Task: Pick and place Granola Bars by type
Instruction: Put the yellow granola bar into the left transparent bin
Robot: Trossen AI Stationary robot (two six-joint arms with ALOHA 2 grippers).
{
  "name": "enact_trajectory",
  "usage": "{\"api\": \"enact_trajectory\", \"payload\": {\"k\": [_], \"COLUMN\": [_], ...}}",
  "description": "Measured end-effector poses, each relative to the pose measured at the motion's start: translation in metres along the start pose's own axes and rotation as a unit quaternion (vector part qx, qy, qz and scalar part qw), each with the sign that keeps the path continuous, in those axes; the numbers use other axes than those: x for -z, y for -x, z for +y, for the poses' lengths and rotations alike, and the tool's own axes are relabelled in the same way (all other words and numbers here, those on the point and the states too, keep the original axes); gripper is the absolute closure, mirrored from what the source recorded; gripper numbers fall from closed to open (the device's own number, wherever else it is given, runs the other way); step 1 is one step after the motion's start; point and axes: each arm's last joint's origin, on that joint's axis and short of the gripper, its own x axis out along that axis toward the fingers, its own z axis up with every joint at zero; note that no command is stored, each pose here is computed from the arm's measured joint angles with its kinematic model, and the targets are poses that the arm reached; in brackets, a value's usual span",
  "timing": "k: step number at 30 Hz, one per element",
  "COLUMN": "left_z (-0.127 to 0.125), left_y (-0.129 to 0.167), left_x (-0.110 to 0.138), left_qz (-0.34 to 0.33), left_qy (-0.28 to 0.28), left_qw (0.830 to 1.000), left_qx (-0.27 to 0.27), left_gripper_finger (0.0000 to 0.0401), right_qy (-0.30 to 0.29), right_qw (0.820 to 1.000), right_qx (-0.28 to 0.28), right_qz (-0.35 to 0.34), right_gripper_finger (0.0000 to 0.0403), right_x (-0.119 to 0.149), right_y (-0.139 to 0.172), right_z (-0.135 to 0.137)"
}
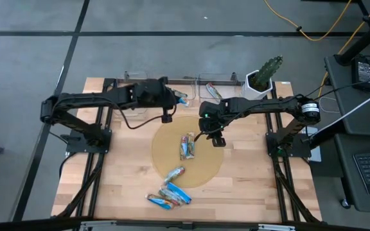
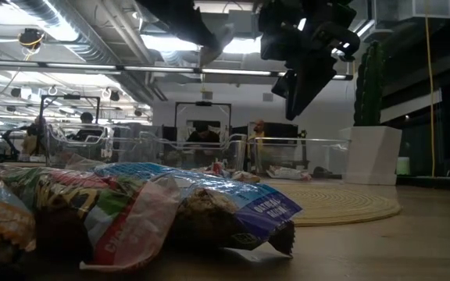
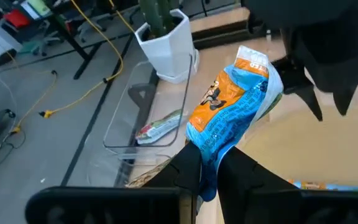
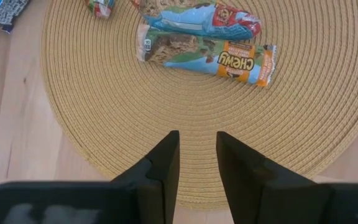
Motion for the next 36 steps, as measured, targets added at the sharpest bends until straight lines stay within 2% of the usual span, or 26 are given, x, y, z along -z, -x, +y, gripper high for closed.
{"api": "enact_trajectory", "payload": {"k": [6,12,21,25,31,36], "left_z": [0.013,0.031,0.051,0.055,0.065,0.074], "left_y": [0.02,0.062,0.122,0.135,0.139,0.139], "left_x": [-0.01,-0.018,-0.018,-0.013,0.001,0.01], "left_qz": [-0.05,-0.108,-0.169,-0.158,-0.093,-0.059], "left_qy": [0.012,0.021,0.063,0.07,0.084,0.092], "left_qw": [0.998,0.992,0.976,0.974,0.969,0.966], "left_qx": [-0.027,-0.066,-0.117,-0.146,-0.214,-0.236], "left_gripper_finger": [0.037,0.037,0.037,0.037,0.037,0.037], "right_qy": [0.0,-0.001,-0.01,-0.01,-0.008,-0.007], "right_qw": [1.0,1.0,1.0,1.0,1.0,1.0], "right_qx": [0.0,0.001,0.008,0.011,0.013,0.013], "right_qz": [0.0,0.0,-0.01,-0.019,-0.026,-0.027], "right_gripper_finger": [0.0295,0.0295,0.0295,0.0295,0.0295,0.0295], "right_x": [0.0,0.0,0.0,-0.001,-0.002,-0.003], "right_y": [0.0,0.0,0.002,0.003,0.003,0.003], "right_z": [0.0,-0.001,-0.008,-0.011,-0.011,-0.011]}}
